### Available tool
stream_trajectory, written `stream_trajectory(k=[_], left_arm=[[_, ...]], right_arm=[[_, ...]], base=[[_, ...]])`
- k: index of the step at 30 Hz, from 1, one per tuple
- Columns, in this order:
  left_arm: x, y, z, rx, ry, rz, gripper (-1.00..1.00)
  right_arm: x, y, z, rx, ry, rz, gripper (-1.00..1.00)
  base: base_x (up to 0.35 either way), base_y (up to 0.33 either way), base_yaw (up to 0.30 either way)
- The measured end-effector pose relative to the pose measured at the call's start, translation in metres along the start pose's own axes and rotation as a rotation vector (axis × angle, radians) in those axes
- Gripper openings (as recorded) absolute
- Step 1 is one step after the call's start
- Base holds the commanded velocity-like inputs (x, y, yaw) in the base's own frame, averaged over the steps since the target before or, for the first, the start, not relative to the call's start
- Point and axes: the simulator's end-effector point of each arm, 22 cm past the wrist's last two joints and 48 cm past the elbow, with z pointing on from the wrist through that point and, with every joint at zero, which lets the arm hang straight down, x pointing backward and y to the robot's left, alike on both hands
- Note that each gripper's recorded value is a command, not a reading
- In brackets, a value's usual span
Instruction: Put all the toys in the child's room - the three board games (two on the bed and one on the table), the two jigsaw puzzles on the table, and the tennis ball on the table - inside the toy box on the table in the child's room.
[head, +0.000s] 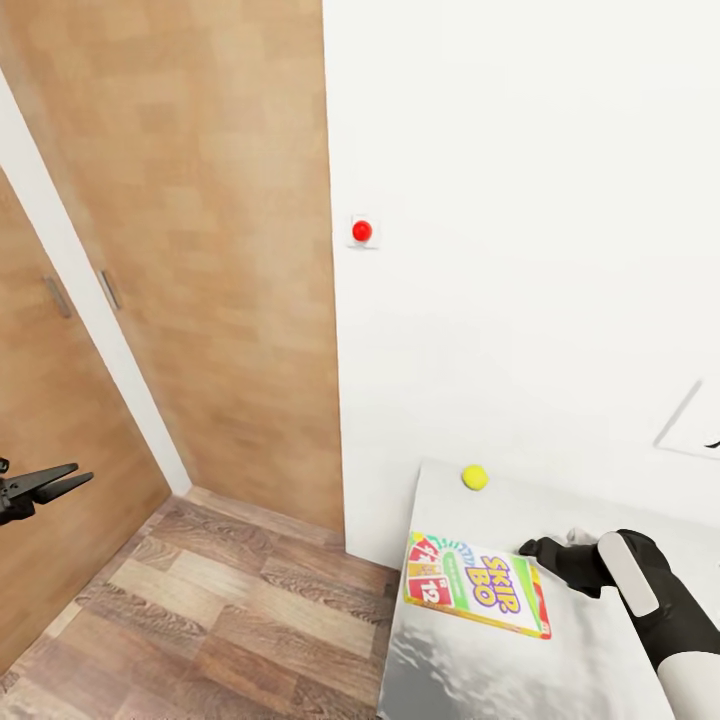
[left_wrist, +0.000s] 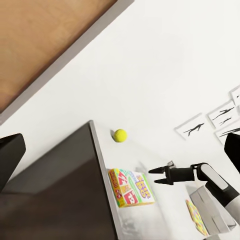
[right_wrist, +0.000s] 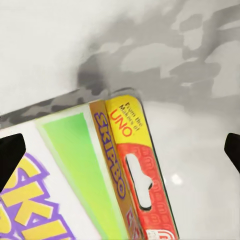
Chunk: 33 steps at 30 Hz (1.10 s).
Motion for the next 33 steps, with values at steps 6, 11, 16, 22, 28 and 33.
stream_trajectory(k=[6, 11, 16, 22, 28, 33], left_arm=[[0.001, 0.001, 0.0, -0.002, 0.001, -0.002, 1.0], [0.001, 0.001, 0.0, -0.002, 0.001, -0.002, 1.0], [0.001, 0.001, 0.0, -0.002, 0.002, -0.002, 1.0], [0.001, 0.001, 0.0, -0.002, 0.002, -0.002, 1.0], [0.001, 0.001, 0.0, -0.002, 0.002, -0.002, 1.0], [0.001, 0.002, 0.0, -0.002, 0.002, -0.002, 1.0]], right_arm=[[0.002, 0.006, 0.002, -0.023, 0.006, -0.004, 1.0], [0.004, 0.014, 0.002, -0.06, 0.01, -0.006, 1.0], [0.008, 0.019, 0.004, -0.087, 0.021, -0.003, 1.0], [0.011, 0.019, 0.006, -0.097, 0.03, 0.001, 1.0], [0.012, 0.019, 0.007, -0.1, 0.033, 0.002, 1.0], [0.012, 0.02, 0.007, -0.101, 0.034, 0.002, 1.0]], base=[[0.0, 0.014, 0.0], [0.0, 0.004, 0.0], [0.0, 0.001, 0.0], [0.0, 0.001, 0.0], [0.0, 0.078, 0.0], [0.0, 0.11, 0.0]])
